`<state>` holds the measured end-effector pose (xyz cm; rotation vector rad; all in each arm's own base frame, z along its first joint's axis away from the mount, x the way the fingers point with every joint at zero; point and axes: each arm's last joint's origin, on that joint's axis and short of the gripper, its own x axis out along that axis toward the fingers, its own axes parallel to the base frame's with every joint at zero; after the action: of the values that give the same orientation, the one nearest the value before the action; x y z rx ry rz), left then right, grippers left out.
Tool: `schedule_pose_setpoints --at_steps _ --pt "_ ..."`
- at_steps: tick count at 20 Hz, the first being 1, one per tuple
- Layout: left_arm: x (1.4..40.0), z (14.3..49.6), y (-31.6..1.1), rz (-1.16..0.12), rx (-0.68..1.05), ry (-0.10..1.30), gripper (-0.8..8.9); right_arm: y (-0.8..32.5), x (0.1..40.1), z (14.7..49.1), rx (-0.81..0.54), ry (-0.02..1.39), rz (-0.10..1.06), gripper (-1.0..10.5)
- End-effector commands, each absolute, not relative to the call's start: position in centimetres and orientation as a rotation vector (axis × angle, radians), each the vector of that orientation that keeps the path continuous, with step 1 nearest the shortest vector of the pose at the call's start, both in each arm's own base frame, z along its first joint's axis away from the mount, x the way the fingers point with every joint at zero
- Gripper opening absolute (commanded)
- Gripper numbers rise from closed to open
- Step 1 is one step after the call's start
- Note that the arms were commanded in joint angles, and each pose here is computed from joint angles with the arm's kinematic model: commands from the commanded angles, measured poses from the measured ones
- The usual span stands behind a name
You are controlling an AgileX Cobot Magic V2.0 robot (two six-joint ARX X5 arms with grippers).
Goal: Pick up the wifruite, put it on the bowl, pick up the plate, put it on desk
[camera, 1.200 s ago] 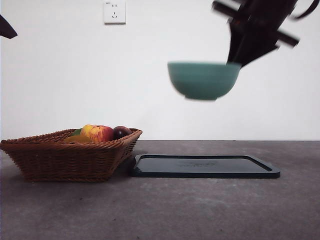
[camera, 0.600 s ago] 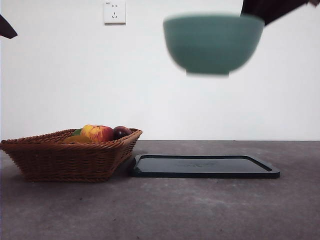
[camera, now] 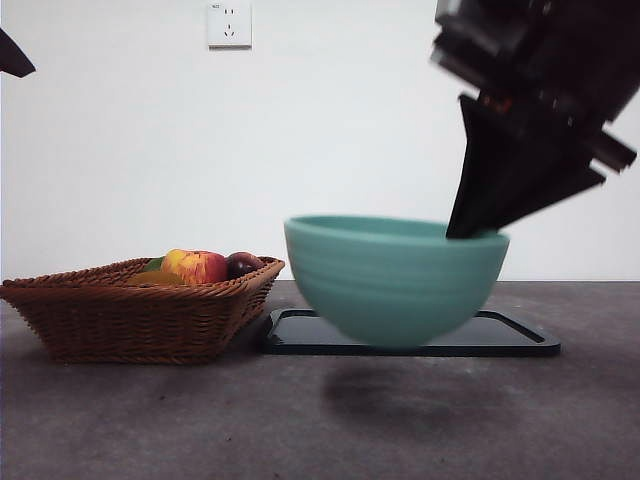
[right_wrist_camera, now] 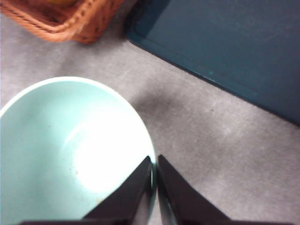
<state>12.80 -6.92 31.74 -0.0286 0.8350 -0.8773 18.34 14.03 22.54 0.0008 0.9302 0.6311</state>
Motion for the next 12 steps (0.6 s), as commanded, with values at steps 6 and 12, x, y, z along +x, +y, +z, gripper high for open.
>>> schedule_pose_setpoints --at_steps 6,12 --pt "12.8 32.1 -7.0 -0.891 -0.016 0.817 4.02 15.2 19.7 19.5 -0.01 0.991 0.599 0.1" --pt "12.8 32.1 -7.0 -0.891 -0.016 0.818 4.02 15.5 20.1 18.6 -0.021 1.017 0.586 0.1"
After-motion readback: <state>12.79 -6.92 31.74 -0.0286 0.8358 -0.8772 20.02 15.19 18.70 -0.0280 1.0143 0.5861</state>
